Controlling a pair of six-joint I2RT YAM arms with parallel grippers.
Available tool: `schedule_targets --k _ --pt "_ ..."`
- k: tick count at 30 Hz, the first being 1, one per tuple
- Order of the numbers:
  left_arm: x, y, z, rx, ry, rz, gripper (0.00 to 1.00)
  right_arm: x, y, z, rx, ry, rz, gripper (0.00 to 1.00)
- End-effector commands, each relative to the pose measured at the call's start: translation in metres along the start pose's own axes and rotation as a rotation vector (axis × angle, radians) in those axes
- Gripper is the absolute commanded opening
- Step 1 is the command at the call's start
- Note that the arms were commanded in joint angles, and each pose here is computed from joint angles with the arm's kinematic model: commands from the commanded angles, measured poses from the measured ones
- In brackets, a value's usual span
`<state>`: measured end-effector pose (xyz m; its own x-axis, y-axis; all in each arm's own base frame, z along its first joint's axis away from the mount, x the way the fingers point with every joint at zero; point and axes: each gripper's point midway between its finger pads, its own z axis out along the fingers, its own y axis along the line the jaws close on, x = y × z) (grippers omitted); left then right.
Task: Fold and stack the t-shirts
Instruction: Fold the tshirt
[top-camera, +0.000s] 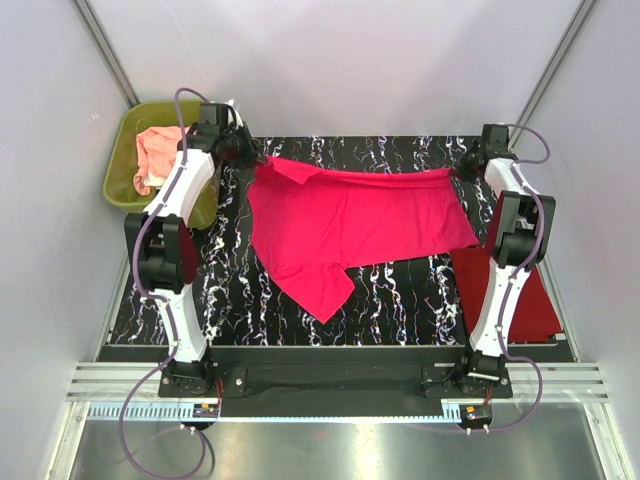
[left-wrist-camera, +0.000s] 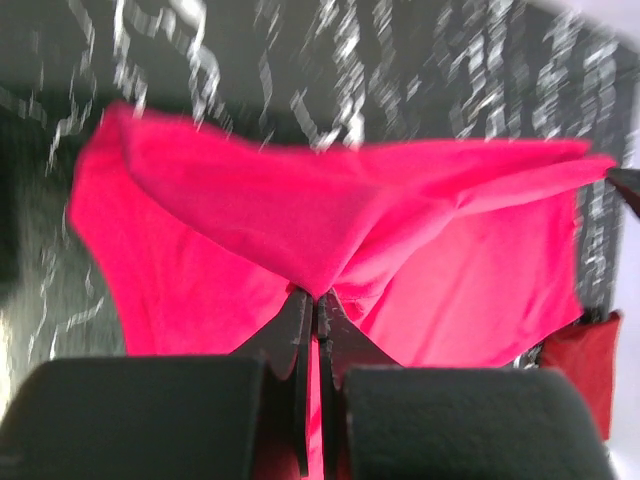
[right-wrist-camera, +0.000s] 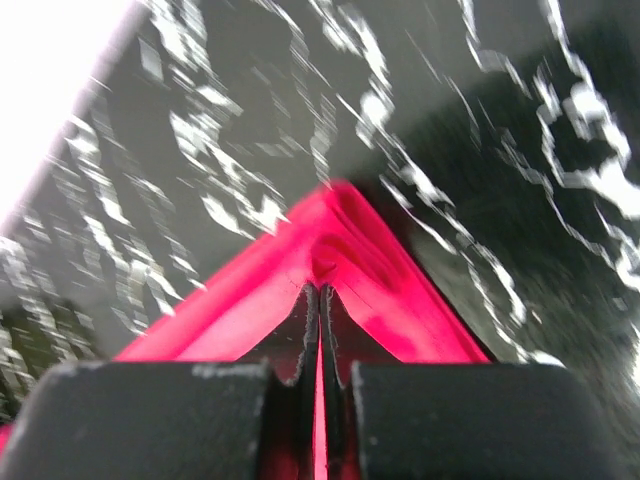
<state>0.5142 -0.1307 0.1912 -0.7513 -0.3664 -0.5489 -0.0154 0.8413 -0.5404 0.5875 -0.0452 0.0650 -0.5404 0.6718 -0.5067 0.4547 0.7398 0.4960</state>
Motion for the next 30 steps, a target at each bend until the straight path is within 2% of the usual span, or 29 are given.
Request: schedule_targets --k 1,10,13,22,30 --pt "-0.052 -0.034 -0.007 0.125 -0.154 0.051 0.00 -0.067 0.062 -0.027 -0.174 -0.198 0.013 0.00" --pt "-0.083 -0.040 0.019 0.191 -0.229 0.041 0.00 -0.104 0.089 -0.005 -0.287 -0.308 0.032 0.00" --pt "-0.088 -0.036 0.029 0.187 -0.233 0.031 0.00 -0.101 0.089 0.015 -0.313 -0.285 0.037 0.00" --pt "-0.100 -0.031 0.045 0.208 -0.265 0.012 0.00 -0.107 0.092 0.037 -0.345 -0.301 0.048 0.00" --pt "-0.087 -0.029 0.037 0.162 -0.210 -0.016 0.00 -0.107 0.091 0.031 -0.314 -0.267 0.056 0.00"
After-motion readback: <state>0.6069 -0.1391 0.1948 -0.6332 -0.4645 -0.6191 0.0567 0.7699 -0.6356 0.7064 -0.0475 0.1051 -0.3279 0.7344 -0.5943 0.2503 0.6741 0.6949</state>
